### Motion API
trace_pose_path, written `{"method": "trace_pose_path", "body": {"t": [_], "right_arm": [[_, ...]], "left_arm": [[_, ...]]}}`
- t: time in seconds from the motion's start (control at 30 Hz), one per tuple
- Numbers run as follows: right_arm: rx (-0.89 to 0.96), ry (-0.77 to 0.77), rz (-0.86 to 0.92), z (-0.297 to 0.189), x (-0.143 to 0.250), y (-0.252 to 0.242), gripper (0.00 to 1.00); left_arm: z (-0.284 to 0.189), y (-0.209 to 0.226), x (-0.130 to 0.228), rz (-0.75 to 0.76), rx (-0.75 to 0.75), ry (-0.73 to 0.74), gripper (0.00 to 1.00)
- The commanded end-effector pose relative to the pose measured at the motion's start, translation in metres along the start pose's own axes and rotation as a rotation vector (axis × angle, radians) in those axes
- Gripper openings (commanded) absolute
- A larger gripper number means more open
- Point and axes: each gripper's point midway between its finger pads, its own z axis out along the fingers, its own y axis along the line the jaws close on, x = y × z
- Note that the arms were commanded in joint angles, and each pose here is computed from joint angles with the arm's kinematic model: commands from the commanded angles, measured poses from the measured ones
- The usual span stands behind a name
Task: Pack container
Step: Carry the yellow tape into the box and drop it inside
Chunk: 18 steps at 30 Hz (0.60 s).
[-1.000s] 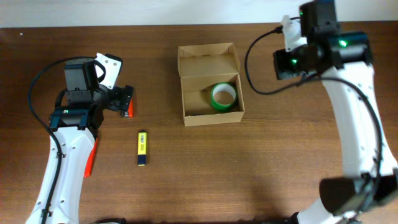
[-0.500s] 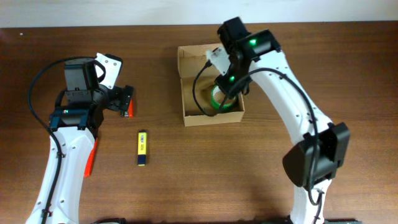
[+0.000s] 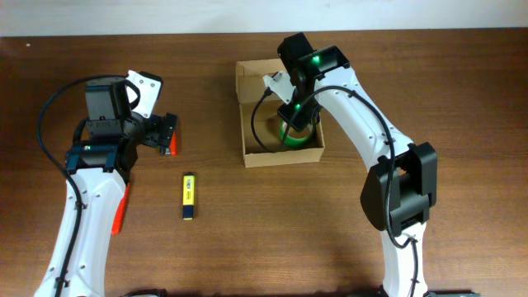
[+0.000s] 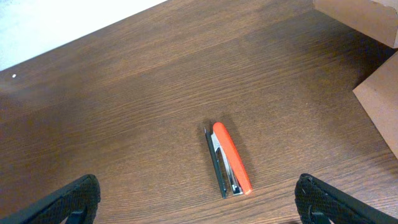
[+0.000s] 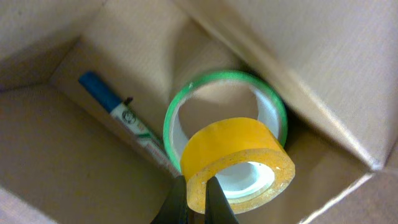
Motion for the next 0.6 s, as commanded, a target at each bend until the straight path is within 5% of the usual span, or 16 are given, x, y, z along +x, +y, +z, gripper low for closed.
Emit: {"method": "trace_pose_path", "body": {"t": [0.0, 0.4, 0.47, 0.57], "right_arm": [[0.004, -0.018, -0.028, 0.002, -0.009, 0.001, 0.03], [-0.018, 0.032, -0.045, 0.035, -0.006, 0.001, 0.05], [-0.016, 0.031, -0.048, 0.035, -0.006, 0.0, 0.32], [-0.015, 0.034, -0.048, 0.035, -0.005, 0.0, 0.46]], "left_arm": [[0.0, 0.003, -0.004, 0.01, -0.006, -0.006, 1.0], [0.0, 0.003, -0.003, 0.009, -0.003, -0.003, 1.0], [0.0, 0.003, -0.003, 0.01, -0.003, -0.003, 0.99], [0.0, 0.003, -0.003, 0.01, -0.003, -0.003, 1.0]]}}
